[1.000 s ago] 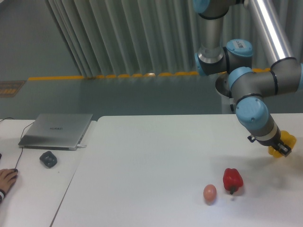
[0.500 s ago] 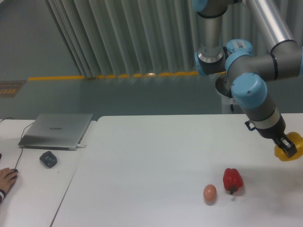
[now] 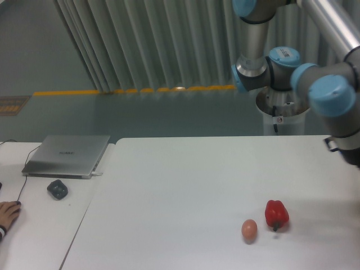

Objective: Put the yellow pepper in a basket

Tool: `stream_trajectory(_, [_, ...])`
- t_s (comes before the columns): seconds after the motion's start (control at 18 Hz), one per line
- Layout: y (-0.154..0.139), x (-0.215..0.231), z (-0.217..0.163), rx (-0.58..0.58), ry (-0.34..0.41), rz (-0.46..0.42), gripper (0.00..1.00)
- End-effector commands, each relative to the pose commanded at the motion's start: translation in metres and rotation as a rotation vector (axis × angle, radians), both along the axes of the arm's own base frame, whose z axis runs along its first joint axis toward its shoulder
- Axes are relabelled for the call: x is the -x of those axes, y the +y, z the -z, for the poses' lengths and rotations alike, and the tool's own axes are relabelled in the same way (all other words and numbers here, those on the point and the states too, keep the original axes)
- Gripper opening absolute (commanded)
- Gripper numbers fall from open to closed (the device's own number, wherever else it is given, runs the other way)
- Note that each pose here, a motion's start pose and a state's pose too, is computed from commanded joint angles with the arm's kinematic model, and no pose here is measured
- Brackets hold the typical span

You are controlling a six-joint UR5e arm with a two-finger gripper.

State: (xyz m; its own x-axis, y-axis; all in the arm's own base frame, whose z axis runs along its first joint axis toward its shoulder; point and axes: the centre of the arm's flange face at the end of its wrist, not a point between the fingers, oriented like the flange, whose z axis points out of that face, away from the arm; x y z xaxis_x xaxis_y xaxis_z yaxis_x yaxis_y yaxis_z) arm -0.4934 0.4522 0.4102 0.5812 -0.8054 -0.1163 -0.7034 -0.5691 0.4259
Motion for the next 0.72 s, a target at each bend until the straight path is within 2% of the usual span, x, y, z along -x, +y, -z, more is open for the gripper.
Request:
stream_trajectory(0.06, [-0.003,0.002,0.002,0.020,-0.006,0.036,0.44])
stream_trajectory(0.28, [-0.023,0.020,0.000,0.051,-0.011,0.089,0.48])
stream_trajectory(0.44, [-0.042,0.037,0.002,0.058,-0.011,0.075,0.53])
stream_trajectory(0.5, [-0.045,0.040,0.005,0.060,-0.013,0.067,0.72])
stream_trajectory(0.56, [-0.045,0.041,0.008,0.056,-0.011,0.056,1.00])
stream_trajectory(0.72, [-0.047,0.043,0.007,0.051,0.001,0.052,1.00])
